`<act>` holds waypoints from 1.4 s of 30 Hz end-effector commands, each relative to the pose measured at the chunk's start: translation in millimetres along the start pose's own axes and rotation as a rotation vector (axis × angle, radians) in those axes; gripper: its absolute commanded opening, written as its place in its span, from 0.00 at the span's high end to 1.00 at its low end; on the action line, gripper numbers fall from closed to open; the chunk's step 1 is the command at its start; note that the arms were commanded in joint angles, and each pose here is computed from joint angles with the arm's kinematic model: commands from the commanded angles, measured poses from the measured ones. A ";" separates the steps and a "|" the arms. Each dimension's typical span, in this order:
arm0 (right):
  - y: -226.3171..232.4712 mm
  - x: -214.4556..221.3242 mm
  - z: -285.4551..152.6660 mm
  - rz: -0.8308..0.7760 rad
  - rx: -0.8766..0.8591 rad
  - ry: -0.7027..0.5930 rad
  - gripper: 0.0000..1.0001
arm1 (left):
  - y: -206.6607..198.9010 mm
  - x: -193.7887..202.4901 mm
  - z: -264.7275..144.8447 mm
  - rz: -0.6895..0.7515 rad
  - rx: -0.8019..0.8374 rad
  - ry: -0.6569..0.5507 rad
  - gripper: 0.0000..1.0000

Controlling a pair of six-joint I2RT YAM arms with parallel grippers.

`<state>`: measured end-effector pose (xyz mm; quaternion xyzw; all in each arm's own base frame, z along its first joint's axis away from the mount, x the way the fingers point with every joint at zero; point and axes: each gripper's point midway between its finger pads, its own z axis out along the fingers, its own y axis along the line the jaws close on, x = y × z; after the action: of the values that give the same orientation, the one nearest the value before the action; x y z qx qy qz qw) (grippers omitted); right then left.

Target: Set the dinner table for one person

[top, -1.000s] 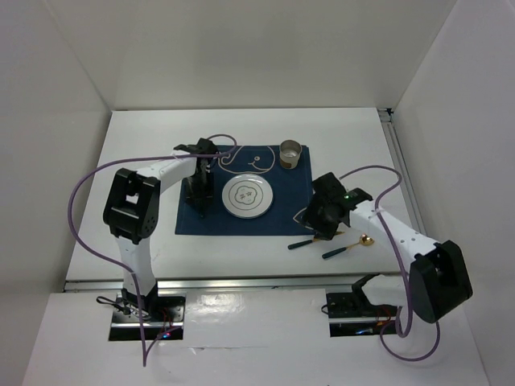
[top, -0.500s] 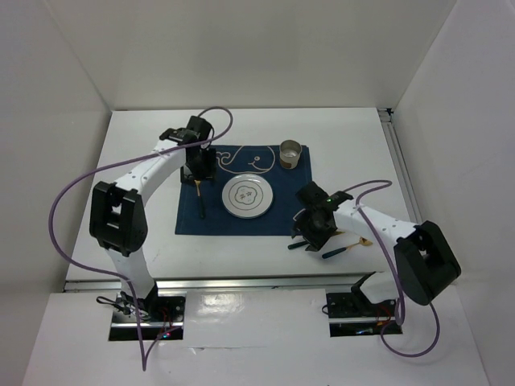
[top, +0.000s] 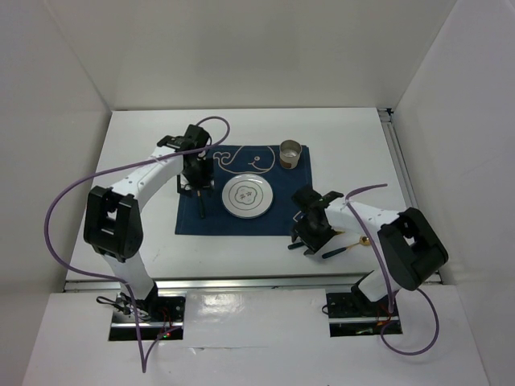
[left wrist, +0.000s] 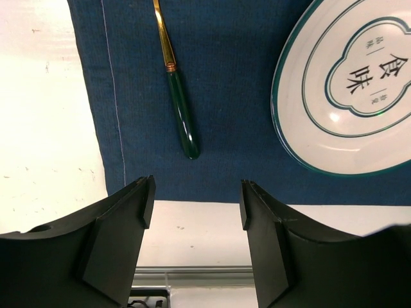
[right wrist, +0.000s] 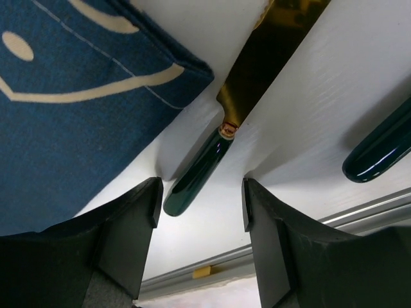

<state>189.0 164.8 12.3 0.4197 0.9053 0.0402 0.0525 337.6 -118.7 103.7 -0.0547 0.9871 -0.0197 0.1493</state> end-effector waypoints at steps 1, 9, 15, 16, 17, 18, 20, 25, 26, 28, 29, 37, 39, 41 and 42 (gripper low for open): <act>1.5 -7.6 7.2 0.074 0.009 -0.056 0.37 | -5.7 -6.1 -21.2 -0.008 0.040 -0.055 0.28; -21.7 -20.4 5.1 0.147 0.115 -0.137 0.68 | -7.5 -6.1 -24.4 -0.008 0.054 -0.059 0.28; -24.8 -35.6 -21.0 0.143 0.071 -0.229 0.95 | -6.1 -6.8 -24.2 -0.009 0.045 -0.063 0.28; -22.2 -38.8 -29.0 0.100 0.046 -0.254 0.98 | -7.0 -8.9 -24.0 -0.009 0.049 -0.071 0.28; -22.3 -45.1 -32.4 0.062 0.049 -0.300 1.00 | -7.0 -8.9 -24.0 -0.009 0.049 -0.071 0.28; -9.8 -50.6 -43.9 -0.026 0.007 -0.323 1.00 | -8.5 -8.3 -24.2 -0.009 0.058 -0.067 0.28; 17.6 -60.1 -60.2 -0.162 -0.067 -0.369 1.00 | -8.1 -8.2 -24.2 0.000 0.057 -0.068 0.28; 91.3 -52.7 -66.6 -0.702 -0.220 -0.345 0.99 | -4.3 -8.3 -27.0 0.000 0.041 -0.075 0.28; 95.6 -49.5 -62.5 -0.751 -0.209 -0.318 0.99 | -4.3 -8.3 -27.0 0.000 0.041 -0.075 0.28; 107.0 -50.6 -45.7 -0.853 -0.151 -0.291 0.99 | -4.3 -8.3 -27.0 0.000 0.041 -0.075 0.28; 107.6 -47.6 -39.6 -0.875 -0.133 -0.262 0.99 | -4.3 -8.3 -27.0 0.000 0.041 -0.075 0.28; 129.8 -43.8 -11.5 -0.930 -0.125 -0.225 0.99 | 1.9 -4.3 -31.5 0.009 0.020 -0.076 0.28; 134.6 -43.9 -5.7 -0.930 -0.125 -0.225 0.99 | 4.8 -5.6 -31.2 0.000 0.017 -0.076 0.28; 140.6 -47.4 -2.1 -0.909 -0.123 -0.224 0.95 | 4.8 -5.6 -31.2 0.000 0.017 -0.076 0.28; 139.5 -49.7 -0.9 -0.909 -0.105 -0.230 0.93 | 4.8 -5.6 -31.2 0.000 0.017 -0.076 0.28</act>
<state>303.5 205.6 23.2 -0.0167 0.9875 0.0028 0.1566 337.3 -118.4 123.4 -0.0551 0.9824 -0.0301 0.1757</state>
